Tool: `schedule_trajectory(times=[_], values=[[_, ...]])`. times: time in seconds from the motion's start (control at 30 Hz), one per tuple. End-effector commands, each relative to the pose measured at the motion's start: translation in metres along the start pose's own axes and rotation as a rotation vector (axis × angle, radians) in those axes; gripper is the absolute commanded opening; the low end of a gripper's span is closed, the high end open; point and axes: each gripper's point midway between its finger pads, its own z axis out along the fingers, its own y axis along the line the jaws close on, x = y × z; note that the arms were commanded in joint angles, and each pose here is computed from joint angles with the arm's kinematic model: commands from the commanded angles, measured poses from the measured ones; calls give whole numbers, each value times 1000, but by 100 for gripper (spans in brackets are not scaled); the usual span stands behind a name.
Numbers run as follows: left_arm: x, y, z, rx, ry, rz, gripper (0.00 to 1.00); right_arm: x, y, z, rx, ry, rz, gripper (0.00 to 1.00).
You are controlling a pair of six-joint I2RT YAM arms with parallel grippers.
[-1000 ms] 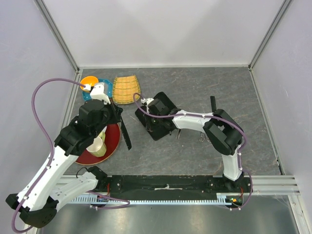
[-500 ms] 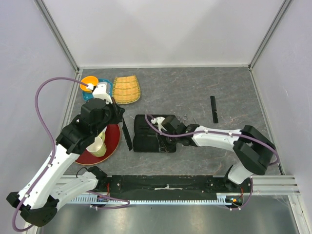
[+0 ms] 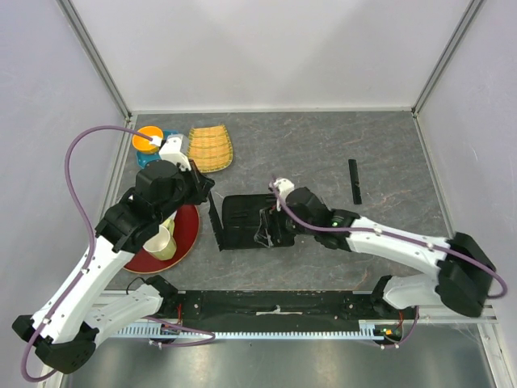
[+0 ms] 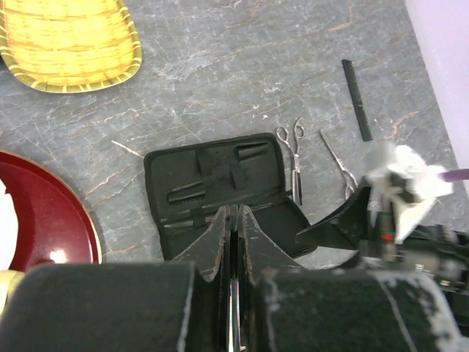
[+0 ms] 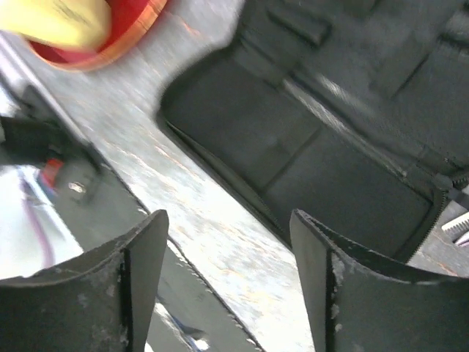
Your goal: Sort the hair-cutting tools
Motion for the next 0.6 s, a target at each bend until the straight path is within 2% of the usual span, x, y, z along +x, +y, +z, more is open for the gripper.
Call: schedule_trajectory(times=[0.0,0.03,0.17,0.2,0.3,0.33,0.47,0.57], values=[[-44,-31,-15,121,-132,-93,2,-62,29,-39,-111,-320,193,80],[-49,-36,-15,142,-146,-115,2,-80,41,-56,-172,-411,222,81],[-80,-63,-20,260,-240,-285,2,-102,57,-89,-316,-558,413,88],[-96,-73,-24,313,-294,-319,2,-108,55,-94,-319,-596,481,91],[-120,-86,-27,377,-366,-419,2,-131,69,-124,-415,-705,544,96],[-125,-87,-27,384,-379,-442,2,-146,75,-141,-465,-778,553,97],[-149,-96,-30,434,-434,-559,2,-179,102,-190,-648,-940,546,98],[-165,-100,-39,459,-470,-629,2,-195,114,-198,-688,-966,526,98]])
